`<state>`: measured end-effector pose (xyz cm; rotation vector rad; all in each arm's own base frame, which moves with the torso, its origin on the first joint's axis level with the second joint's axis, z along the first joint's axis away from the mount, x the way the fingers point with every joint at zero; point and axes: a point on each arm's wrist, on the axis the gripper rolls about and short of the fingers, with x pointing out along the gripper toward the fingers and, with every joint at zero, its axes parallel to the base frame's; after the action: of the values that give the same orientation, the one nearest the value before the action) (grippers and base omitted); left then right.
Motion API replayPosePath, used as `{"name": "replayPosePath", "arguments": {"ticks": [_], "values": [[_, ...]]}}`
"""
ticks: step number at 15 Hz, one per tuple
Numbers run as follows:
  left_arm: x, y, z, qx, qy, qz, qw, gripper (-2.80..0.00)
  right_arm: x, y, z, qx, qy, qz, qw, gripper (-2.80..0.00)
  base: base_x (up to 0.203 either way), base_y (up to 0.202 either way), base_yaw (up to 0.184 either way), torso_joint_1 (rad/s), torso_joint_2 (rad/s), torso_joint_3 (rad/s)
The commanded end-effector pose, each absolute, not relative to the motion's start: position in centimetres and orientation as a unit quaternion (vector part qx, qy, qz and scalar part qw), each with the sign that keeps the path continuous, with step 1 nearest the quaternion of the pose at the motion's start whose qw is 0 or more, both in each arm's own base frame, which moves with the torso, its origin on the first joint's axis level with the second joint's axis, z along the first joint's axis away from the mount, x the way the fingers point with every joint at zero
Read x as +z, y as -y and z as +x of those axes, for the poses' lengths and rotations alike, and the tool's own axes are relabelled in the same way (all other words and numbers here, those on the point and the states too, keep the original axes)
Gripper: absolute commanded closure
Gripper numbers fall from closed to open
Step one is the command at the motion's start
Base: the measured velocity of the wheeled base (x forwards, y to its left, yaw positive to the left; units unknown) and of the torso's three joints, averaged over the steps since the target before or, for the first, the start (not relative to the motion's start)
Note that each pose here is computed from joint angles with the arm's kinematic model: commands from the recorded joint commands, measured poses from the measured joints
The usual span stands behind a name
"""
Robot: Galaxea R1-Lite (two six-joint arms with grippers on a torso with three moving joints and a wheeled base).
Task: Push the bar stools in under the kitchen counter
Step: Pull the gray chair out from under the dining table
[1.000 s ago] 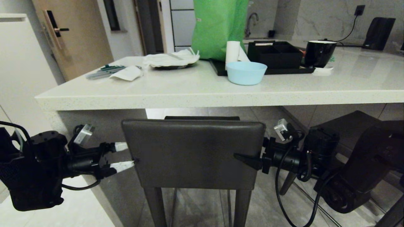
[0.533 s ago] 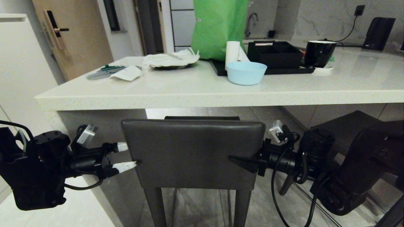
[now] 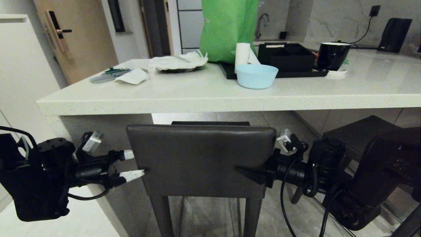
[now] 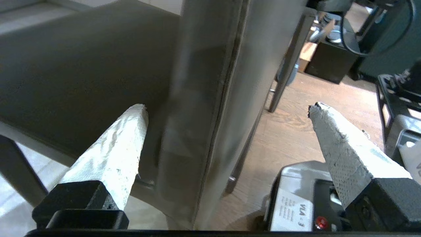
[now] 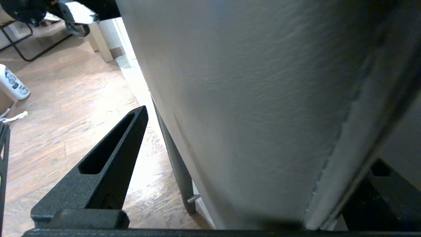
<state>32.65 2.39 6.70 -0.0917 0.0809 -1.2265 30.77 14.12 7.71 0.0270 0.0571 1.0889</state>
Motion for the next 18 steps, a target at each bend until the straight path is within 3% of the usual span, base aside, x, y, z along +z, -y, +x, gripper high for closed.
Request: {"name": "replayPosePath", "arguments": {"ticks": [1,10,18], "values": [[7.4,-2.0,31.8,-0.579,-0.041,-0.048,0.813,-2.80,7.8,-14.2,30.7,0.521,-0.024,0.014,0.853,-2.80,0.000,0.000,0.000,0.000,0.00,0.000],[7.2,-1.2,31.8,-0.587,-0.050,-0.059,0.806,-2.80,7.5,-14.3,30.8,0.520,-0.034,0.024,0.853,-2.80,-0.007,0.000,0.000,0.001,0.00,0.000],[7.4,-0.5,31.5,-0.596,-0.052,-0.059,0.799,-2.80,7.2,-14.3,30.9,0.519,-0.036,0.024,0.854,-2.80,-0.189,0.000,-0.001,0.004,0.00,0.003]]}}
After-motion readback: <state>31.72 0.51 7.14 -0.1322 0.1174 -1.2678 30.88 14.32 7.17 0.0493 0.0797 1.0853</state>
